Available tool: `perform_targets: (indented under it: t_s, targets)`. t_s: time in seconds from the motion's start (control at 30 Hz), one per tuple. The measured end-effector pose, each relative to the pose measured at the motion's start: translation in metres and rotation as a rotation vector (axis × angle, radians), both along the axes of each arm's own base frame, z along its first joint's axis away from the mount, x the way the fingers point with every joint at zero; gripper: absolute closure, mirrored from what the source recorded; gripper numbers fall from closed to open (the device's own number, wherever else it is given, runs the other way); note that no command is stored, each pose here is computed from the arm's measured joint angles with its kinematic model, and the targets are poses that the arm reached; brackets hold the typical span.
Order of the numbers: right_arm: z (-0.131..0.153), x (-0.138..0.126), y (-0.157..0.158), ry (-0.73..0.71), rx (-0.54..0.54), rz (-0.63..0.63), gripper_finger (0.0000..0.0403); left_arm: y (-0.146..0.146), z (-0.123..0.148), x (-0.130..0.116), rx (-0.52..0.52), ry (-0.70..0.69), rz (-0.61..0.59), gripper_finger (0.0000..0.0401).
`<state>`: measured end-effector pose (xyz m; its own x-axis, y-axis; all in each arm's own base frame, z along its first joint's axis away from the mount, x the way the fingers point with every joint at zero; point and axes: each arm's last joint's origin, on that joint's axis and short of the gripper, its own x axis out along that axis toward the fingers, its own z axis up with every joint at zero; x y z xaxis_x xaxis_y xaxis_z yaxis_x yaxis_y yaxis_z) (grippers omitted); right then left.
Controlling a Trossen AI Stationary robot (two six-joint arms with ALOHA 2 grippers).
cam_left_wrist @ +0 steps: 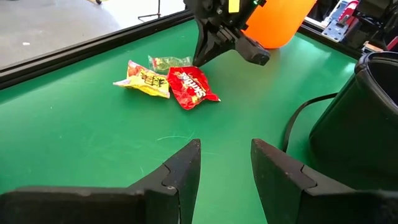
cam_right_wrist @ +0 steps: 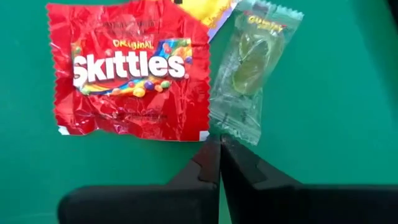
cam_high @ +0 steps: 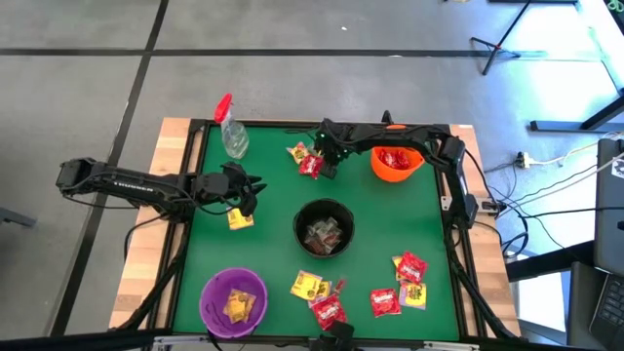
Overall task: Sort candy
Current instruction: Put the green candy into the black bucket
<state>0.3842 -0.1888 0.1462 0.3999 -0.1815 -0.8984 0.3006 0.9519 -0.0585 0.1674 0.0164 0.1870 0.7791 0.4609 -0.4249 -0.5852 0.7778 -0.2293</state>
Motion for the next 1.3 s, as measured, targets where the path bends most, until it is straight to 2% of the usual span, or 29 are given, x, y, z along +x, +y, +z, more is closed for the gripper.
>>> perform_targets:
  t_s: [0.23,0.4,0.5,0.67,0.83,1.03,1.17,1.3]
  targets:
    - [0.029,-0.004,0.001,-0.054,-0.047,-0.01,0.0396,0.0,0.0,0.0,-0.008,-0.002,-0.005,0.027]
    - [0.051,-0.002,0.001,-0.168,-0.074,0.002,0.039,0.0,0.0,0.0,-0.007,-0.003,-0.002,0.027]
    - [0.049,0.001,0.002,-0.214,-0.021,0.046,0.0373,0.0,0.0,0.0,-0.006,-0.003,0.001,0.027]
    - [0.047,0.003,0.001,-0.221,-0.024,0.039,0.032,0.0,0.0,0.0,-0.019,-0.011,0.008,0.027]
    - [0.046,0.005,0.003,-0.193,-0.093,0.002,0.0268,0.0,0.0,0.0,-0.022,-0.012,0.01,0.027]
    - [0.026,0.018,0.0,-0.047,-0.039,-0.019,0.022,0.0,0.0,0.0,-0.023,-0.014,0.012,0.027]
    - [0.02,0.03,-0.007,0.027,-0.016,-0.024,0.0205,0.0,0.0,0.0,-0.025,-0.016,0.008,0.027]
    - [0.011,0.036,-0.012,0.093,-0.028,-0.037,0.0207,-0.001,0.0,0.0,-0.03,-0.016,0.0,0.027]
